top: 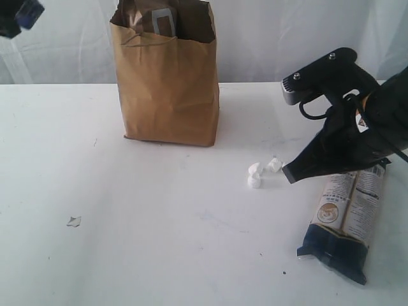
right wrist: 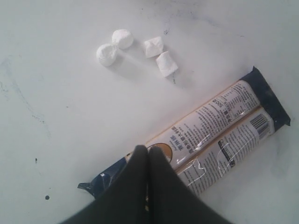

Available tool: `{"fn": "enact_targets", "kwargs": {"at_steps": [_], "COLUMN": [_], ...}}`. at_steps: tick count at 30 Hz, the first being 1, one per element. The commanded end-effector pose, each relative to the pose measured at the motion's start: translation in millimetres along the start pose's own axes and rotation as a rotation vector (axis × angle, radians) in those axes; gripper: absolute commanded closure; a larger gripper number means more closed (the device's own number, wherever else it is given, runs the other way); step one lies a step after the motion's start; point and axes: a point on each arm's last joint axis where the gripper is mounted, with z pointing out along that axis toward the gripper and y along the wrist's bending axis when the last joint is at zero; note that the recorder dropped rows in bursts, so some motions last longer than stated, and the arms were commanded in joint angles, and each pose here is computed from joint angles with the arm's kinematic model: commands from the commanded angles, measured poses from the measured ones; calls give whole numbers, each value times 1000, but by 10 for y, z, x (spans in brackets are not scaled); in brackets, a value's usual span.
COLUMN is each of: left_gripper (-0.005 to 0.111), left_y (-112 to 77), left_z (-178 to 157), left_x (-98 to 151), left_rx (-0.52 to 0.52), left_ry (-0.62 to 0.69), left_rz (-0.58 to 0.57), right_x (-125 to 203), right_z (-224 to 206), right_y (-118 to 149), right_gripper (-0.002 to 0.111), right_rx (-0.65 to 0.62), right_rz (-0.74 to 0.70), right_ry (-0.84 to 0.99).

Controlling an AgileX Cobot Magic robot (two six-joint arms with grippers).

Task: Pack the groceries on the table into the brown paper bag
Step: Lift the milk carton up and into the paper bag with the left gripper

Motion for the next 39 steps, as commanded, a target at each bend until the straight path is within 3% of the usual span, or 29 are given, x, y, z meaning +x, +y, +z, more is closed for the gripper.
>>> {"fn": "enact_targets", "kwargs": {"at_steps": [1, 4, 8, 16, 26, 30, 35, 39], "left_gripper": [107, 107, 107, 107, 107, 107, 107, 92], "left_y": [-313, -556, -741, -769, -877, -892, -846, -869], "left_z": [550, 933, 1214, 1312, 1347, 1347, 1375, 1366], "left_x": [-287, -304, -257, -84, 259, 299, 393, 379], "left_rx": [118, 181, 218, 259, 381, 397, 342, 369], "left_ry": [-120, -108, -114, -113, -176, -163, -59, -77], "left_rz": [51, 91, 172, 168, 24, 35, 58, 67], "right_x": [-16, -18, -16, -1, 0, 0, 0, -1], "right_z": [5, 5, 5, 5, 5, 5, 5, 5], "right_y": [-2, -2, -1, 11, 21, 21, 21, 22], "right_gripper": [108, 108, 108, 108, 108, 108, 108, 108], "right_rx": [-3, -4, -5, -19, -29, -29, -29, -30], "right_rz": [3, 3, 4, 23, 36, 36, 36, 36], "right_ry": [-27, -29, -27, -11, -8, -8, -8, -10]}}
